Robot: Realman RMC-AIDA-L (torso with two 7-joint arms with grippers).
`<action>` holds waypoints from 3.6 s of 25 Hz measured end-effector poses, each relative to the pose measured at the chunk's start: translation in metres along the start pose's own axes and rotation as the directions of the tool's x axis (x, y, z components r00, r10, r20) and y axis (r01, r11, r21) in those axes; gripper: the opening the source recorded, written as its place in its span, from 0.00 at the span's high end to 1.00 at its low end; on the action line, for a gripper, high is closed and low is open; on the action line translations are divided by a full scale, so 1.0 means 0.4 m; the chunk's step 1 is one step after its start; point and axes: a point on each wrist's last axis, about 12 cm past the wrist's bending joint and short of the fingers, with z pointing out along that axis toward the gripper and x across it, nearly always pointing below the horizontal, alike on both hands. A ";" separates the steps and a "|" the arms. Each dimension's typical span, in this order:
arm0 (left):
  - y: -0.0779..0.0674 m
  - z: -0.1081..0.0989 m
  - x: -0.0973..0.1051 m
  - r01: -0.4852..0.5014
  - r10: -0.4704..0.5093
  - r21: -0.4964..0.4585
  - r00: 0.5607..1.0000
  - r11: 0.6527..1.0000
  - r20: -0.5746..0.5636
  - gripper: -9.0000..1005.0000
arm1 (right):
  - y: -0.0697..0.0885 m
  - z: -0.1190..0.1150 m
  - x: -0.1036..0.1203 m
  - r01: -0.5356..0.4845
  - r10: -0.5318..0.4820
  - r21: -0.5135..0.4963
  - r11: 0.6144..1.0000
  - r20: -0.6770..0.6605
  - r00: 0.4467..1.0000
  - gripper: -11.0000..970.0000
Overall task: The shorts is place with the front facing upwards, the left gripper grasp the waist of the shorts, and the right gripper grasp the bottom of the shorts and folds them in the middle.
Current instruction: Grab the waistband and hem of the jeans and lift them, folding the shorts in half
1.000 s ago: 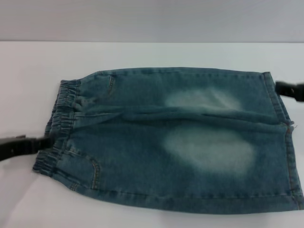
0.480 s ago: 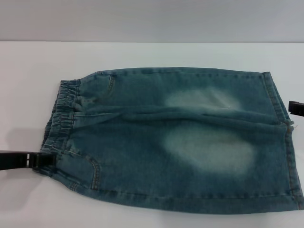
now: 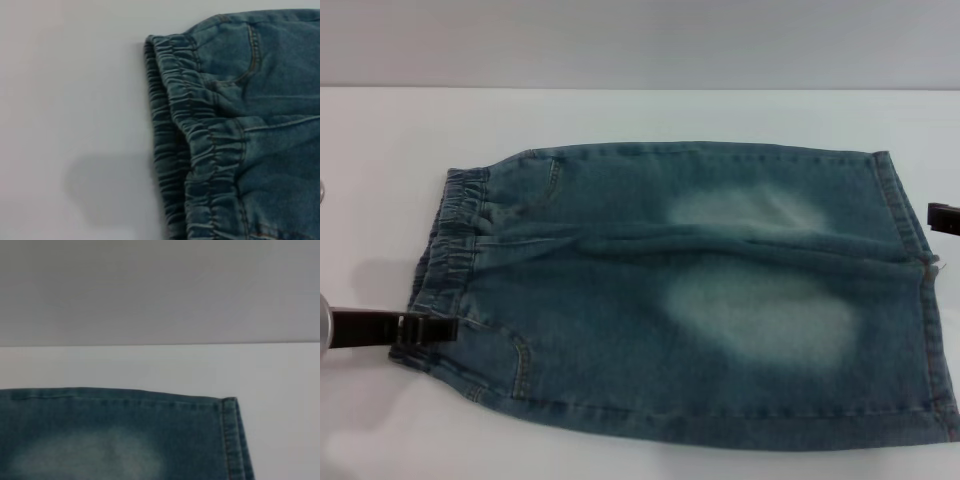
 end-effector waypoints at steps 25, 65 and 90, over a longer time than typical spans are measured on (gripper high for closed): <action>-0.018 0.012 0.013 0.023 -0.028 -0.070 0.997 0.997 -0.073 0.24 | -0.002 -0.004 -0.009 0.043 -0.043 0.032 0.999 0.008 0.999 0.25; -0.045 -0.019 -0.006 -0.013 0.012 -0.038 0.999 0.999 -0.031 0.71 | 0.033 -0.014 0.066 0.045 -0.046 -0.008 0.999 -0.175 0.984 0.25; -0.044 -0.021 -0.015 -0.017 0.016 -0.042 1.000 0.999 -0.019 0.97 | 0.043 0.007 0.141 0.009 -0.011 -0.008 1.000 -0.308 0.951 0.25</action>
